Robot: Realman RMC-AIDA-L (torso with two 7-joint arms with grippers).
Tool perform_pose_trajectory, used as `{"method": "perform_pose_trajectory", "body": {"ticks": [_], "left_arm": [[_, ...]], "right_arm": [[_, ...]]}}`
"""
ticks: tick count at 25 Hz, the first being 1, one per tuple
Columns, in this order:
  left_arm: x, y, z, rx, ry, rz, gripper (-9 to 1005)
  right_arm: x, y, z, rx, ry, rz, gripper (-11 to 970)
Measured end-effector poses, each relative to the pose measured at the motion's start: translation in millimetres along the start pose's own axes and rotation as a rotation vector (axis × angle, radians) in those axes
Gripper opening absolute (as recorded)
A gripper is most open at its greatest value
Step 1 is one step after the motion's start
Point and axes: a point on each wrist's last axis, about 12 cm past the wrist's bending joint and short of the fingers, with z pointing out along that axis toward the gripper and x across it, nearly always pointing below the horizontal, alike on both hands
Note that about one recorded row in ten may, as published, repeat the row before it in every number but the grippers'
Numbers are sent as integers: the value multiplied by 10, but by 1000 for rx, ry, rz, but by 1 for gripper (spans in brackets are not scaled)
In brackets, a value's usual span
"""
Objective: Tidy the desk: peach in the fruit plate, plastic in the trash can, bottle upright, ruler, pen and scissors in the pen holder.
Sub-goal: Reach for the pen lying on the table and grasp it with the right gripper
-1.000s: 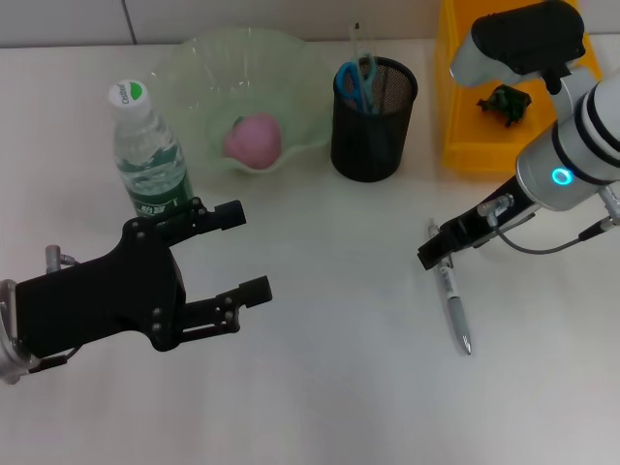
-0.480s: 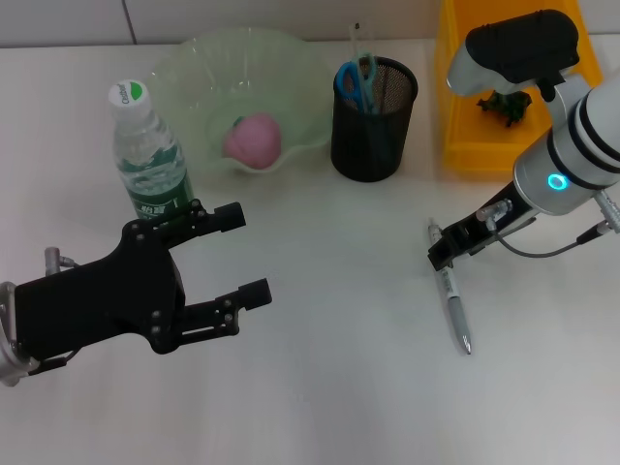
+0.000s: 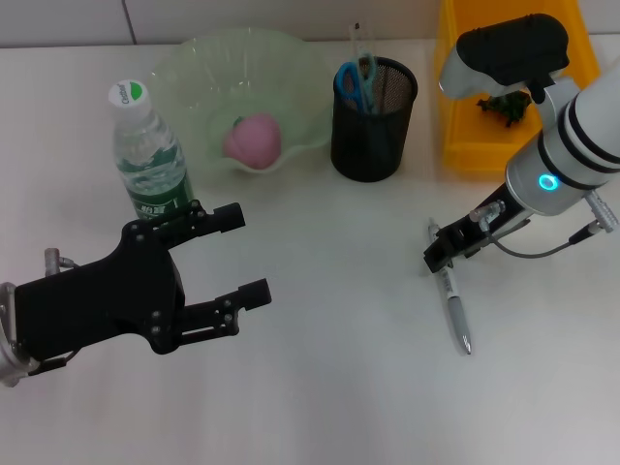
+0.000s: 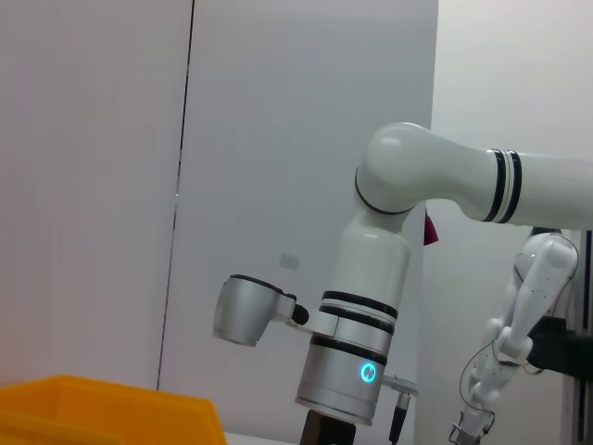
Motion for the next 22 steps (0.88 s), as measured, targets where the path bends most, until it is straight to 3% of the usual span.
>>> {"method": "perform_pose_trajectory", "body": {"ticks": [8, 11, 22], "left_arm": [[0, 1, 0, -1, 0, 0, 808], [2, 3, 0, -2, 2, 0, 808], [-2, 1, 0, 0, 0, 1, 808]], "right_arm": [[-10, 4, 4, 1, 0, -2, 466], [-8, 6, 10, 2, 2, -4, 336], [-4, 22, 48, 7, 19, -14, 284]]}}
